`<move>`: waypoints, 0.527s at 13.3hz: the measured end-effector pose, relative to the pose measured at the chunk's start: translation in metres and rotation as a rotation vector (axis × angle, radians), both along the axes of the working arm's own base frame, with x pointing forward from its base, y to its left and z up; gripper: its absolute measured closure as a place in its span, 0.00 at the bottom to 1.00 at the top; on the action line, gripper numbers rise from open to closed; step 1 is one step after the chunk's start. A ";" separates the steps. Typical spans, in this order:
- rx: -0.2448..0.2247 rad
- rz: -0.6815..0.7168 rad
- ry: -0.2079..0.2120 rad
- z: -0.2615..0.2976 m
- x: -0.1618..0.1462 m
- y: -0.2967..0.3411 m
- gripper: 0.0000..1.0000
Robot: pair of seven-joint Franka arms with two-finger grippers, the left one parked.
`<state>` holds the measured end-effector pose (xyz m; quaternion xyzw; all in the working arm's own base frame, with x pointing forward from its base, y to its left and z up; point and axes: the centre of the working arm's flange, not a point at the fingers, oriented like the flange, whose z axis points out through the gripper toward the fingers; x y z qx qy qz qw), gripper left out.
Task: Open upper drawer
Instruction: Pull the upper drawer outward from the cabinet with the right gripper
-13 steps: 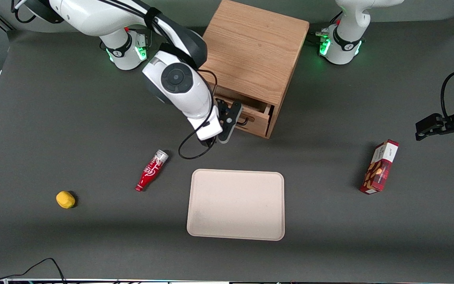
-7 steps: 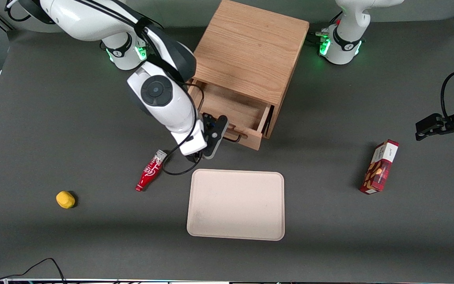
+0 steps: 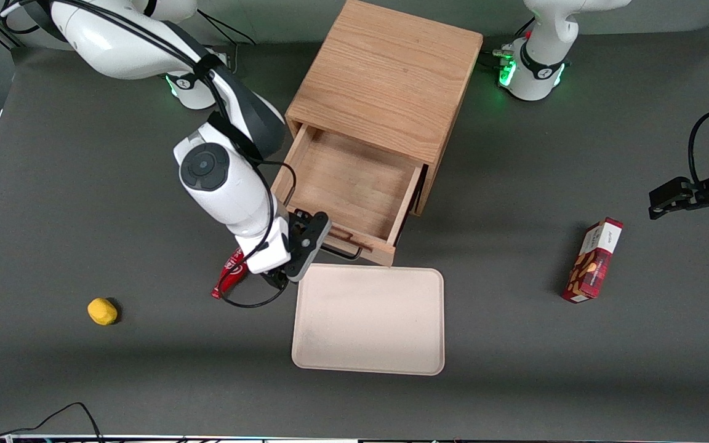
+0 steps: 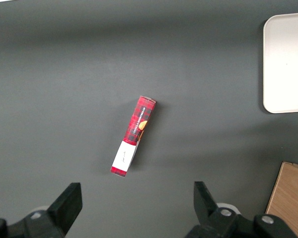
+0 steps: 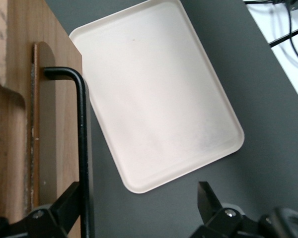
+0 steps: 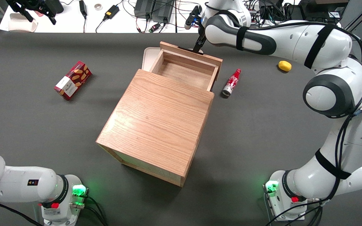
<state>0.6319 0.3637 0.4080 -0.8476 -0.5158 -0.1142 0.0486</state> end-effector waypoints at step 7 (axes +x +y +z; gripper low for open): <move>0.005 -0.015 -0.024 0.000 0.019 -0.016 0.00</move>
